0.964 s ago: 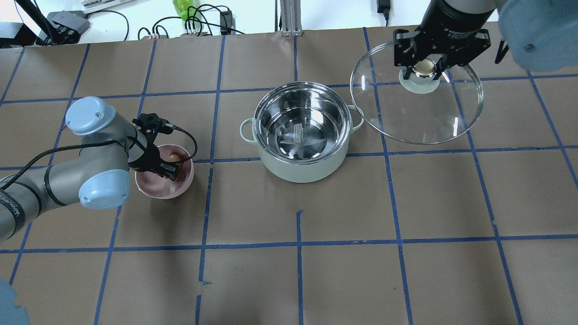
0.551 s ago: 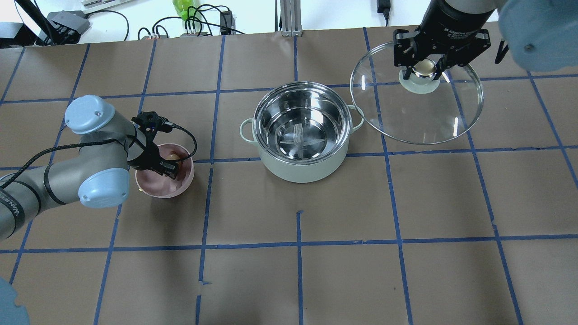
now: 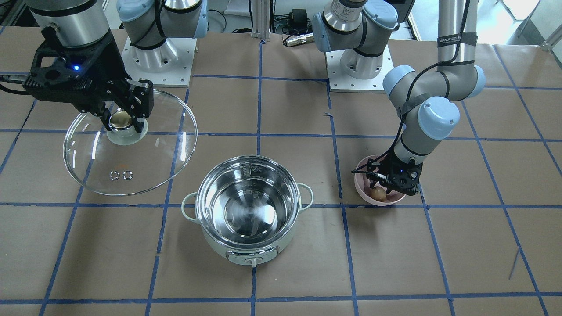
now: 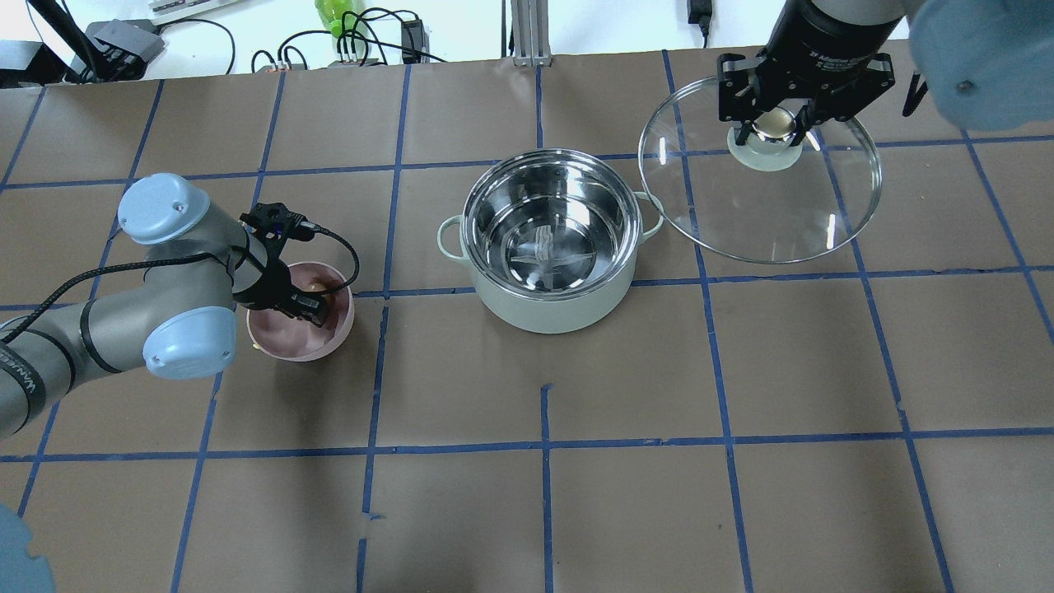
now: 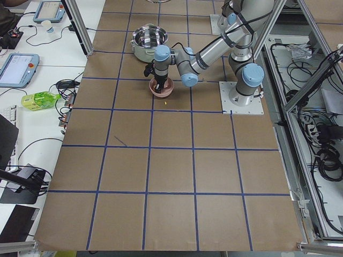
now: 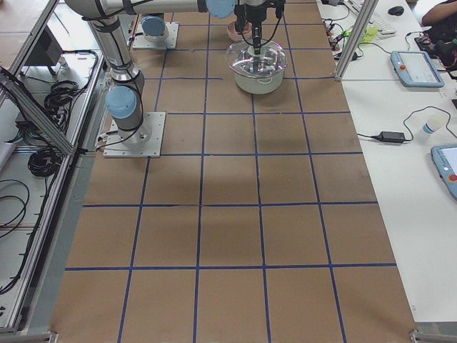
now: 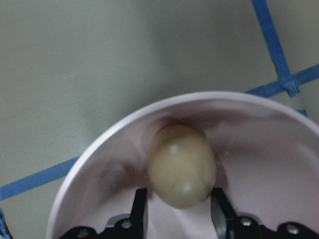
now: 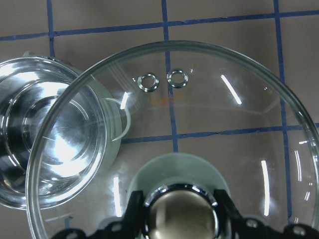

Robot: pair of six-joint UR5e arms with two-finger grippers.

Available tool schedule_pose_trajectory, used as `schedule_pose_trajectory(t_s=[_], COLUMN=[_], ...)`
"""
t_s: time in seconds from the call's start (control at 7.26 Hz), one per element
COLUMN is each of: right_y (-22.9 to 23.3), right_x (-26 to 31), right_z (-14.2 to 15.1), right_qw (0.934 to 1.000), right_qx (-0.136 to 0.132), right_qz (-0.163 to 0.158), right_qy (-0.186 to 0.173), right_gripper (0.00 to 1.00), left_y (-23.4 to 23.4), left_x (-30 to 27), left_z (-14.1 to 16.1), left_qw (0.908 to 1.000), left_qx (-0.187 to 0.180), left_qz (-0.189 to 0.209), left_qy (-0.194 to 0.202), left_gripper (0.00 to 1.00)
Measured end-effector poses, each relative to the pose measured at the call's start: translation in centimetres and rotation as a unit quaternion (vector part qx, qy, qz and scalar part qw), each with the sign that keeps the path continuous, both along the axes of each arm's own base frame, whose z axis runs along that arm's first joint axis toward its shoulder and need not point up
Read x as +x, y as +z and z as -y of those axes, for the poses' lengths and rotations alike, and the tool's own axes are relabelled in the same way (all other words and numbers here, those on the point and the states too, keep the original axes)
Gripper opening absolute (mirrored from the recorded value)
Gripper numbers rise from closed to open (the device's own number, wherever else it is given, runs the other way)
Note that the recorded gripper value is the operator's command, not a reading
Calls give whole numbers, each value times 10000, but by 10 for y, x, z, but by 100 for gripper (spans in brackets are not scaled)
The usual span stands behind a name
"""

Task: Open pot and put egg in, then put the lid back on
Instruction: 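Close the left gripper around the brown egg inside the pink bowl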

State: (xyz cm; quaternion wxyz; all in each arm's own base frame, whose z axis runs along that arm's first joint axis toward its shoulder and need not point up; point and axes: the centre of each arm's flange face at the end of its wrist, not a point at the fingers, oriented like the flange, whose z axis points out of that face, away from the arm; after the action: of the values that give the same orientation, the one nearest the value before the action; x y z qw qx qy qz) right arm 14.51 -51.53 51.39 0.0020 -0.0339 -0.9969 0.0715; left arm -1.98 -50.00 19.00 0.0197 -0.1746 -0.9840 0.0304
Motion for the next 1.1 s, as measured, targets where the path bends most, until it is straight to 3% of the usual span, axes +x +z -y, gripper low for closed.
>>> schedule_pose_trajectory(t_s=[1.1], right_y=[1], right_x=[0], right_z=[0], right_qw=[10000], right_qx=[9], right_qz=[0], right_qy=[-1], right_gripper=[1], left_y=[-2], left_x=[1], left_z=[4], left_qw=[9999], left_qx=[-134], left_qz=[28], left_qy=[6], left_gripper=[54])
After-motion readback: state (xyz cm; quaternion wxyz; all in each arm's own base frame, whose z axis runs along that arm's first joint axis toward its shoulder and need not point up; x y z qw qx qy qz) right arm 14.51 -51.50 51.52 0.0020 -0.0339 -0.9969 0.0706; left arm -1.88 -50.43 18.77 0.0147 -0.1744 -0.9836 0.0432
